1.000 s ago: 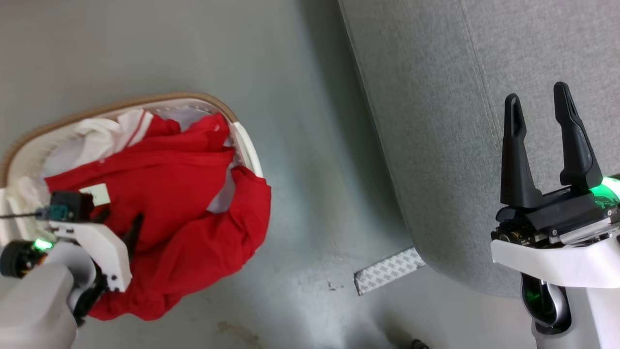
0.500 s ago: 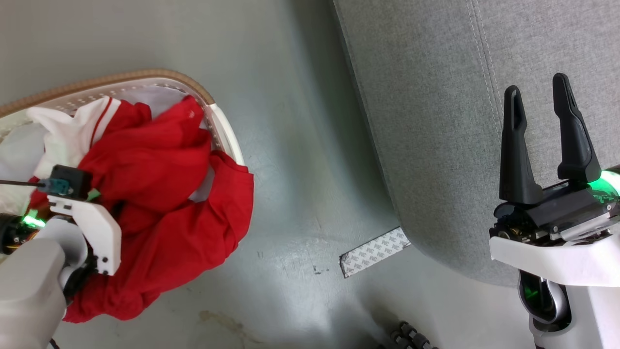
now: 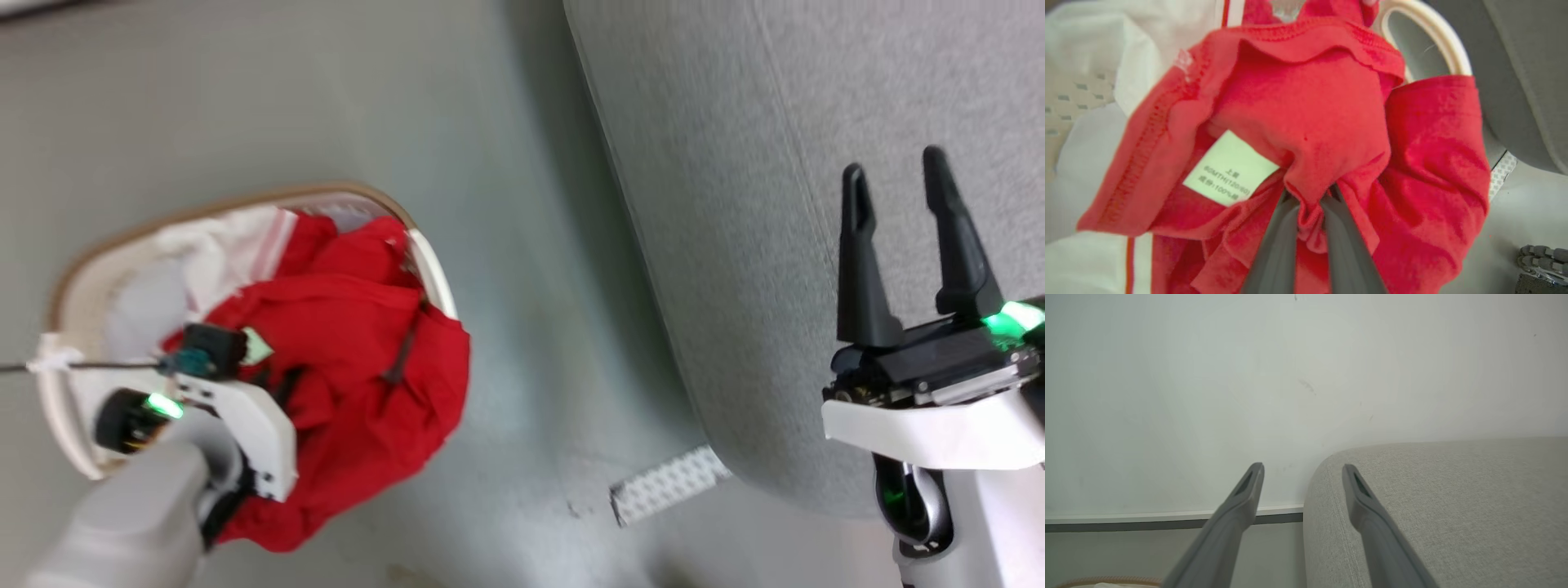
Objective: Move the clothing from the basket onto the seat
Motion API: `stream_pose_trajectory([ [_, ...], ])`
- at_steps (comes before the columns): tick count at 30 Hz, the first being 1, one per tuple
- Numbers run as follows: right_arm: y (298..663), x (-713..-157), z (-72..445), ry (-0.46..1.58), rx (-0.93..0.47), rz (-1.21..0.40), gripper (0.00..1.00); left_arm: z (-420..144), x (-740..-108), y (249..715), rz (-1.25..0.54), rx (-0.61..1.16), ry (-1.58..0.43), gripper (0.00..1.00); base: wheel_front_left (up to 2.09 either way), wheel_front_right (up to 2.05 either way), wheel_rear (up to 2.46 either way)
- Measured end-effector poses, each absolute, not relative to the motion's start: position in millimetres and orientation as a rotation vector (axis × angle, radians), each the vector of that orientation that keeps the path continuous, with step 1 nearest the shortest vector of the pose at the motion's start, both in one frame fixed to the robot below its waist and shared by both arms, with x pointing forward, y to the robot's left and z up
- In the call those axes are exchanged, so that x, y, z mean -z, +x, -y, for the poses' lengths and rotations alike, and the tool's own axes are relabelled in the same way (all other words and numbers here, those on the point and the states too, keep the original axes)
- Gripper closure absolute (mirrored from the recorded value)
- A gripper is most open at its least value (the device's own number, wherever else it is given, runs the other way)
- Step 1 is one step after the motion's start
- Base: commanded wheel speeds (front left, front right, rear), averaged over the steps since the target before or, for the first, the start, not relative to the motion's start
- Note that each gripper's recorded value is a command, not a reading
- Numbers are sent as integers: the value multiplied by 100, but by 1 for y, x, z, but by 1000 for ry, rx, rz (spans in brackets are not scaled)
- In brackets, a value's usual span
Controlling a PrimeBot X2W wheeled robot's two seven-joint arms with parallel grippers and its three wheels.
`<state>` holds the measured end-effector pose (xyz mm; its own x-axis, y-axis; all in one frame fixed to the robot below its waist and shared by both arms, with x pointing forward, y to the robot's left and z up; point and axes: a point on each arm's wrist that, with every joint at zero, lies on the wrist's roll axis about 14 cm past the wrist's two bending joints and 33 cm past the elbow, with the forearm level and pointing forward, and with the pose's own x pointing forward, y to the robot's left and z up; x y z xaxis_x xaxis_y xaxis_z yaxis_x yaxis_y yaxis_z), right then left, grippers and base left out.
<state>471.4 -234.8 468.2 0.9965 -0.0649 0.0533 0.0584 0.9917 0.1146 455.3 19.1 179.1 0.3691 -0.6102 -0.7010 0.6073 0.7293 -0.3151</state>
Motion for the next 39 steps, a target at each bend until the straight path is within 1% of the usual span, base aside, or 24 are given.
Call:
stream_pose_trajectory([
  [3, 466, -480, 231, 114, 53, 78, 0, -16, -208, 454, -838, 785, -16, 100, 0, 0, 0],
  [4, 466, -480, 231, 114, 53, 78, 0, -16, -208, 454, -838, 785, -16, 100, 0, 0, 0],
  [5, 464, -491, 227, 122, 43, 104, 0, -15, -229, 456, -797, 762, -48, 100, 0, 0, 0],
  [7, 462, -501, 221, 124, 28, 127, 0, -17, -249, 457, -754, 752, -58, 100, 0, 0, 0],
  [19, 433, -544, 189, 162, -52, 212, 0, -35, -377, 465, -452, 667, -99, 100, 0, 0, 0],
  [26, 416, -557, 169, 182, -107, 237, 0, -49, -450, 462, -242, 623, -96, 100, 0, 0, 0],
  [39, 385, -571, 139, 211, -192, 262, 0, -52, -573, 440, 121, 597, -85, 100, 0, 0, 0],
])
